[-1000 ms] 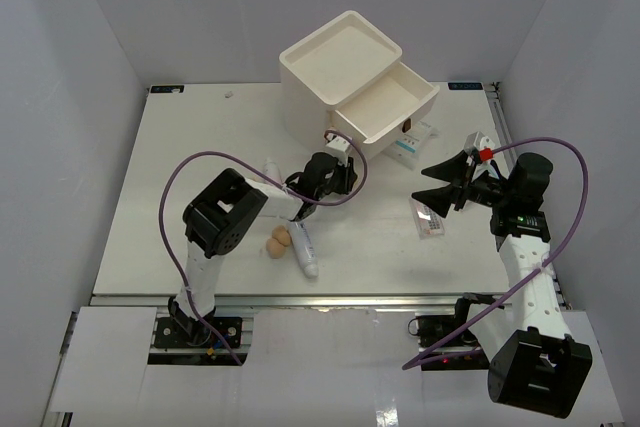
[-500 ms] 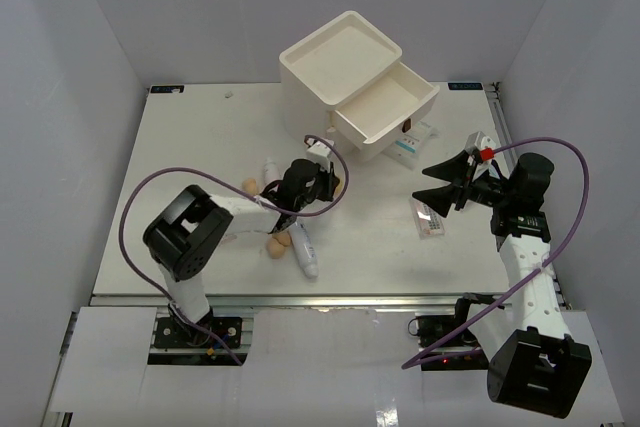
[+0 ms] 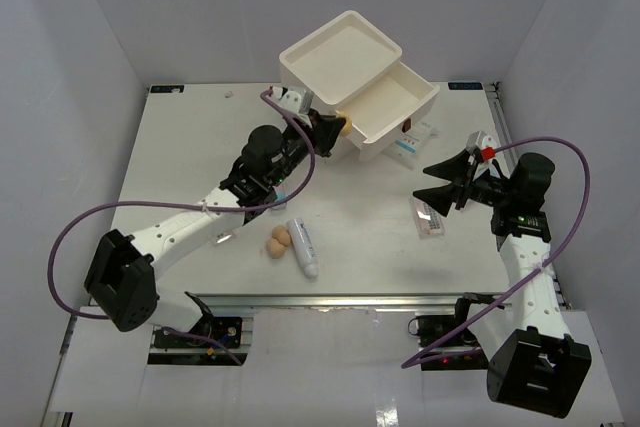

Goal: Organize the makeup

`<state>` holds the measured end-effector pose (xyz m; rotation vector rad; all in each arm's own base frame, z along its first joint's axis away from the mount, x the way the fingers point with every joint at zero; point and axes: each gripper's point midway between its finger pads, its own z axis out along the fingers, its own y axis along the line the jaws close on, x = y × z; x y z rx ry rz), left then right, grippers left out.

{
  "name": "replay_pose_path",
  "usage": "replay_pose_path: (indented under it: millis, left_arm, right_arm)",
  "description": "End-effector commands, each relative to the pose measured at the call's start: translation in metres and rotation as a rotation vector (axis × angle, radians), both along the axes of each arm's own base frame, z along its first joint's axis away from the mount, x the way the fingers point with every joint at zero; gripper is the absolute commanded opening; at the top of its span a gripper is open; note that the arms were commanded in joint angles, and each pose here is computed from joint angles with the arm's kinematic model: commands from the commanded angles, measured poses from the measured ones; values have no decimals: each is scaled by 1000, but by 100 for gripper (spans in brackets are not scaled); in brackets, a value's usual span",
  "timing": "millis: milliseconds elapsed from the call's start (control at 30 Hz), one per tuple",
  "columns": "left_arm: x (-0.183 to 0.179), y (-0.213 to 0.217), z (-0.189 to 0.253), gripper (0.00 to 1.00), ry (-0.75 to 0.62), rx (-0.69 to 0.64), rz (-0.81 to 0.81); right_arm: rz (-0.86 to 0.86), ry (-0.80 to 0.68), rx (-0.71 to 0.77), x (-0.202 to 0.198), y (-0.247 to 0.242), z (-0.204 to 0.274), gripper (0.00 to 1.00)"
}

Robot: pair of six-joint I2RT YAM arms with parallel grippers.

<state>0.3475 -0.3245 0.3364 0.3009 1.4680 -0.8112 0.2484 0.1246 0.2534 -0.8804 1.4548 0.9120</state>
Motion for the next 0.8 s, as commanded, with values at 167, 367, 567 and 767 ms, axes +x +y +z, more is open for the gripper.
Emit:
replay_pose_path:
  millis: [167, 367, 567, 767]
  left_arm:
    - [72, -70, -14, 11, 34, 127, -31]
    - [108, -95, -25, 47, 65, 154, 0]
    - [110, -100, 1, 73, 49, 110, -7]
    - [94, -92, 34, 75, 13, 90, -33]
  right_arm:
    - [-2, -23, -3, 0, -1, 2, 74]
    - [4, -23, -1, -1, -1, 2, 74]
    - [20, -10, 6, -3, 0, 1, 76]
    - [87, -22, 11, -12, 5, -2, 77]
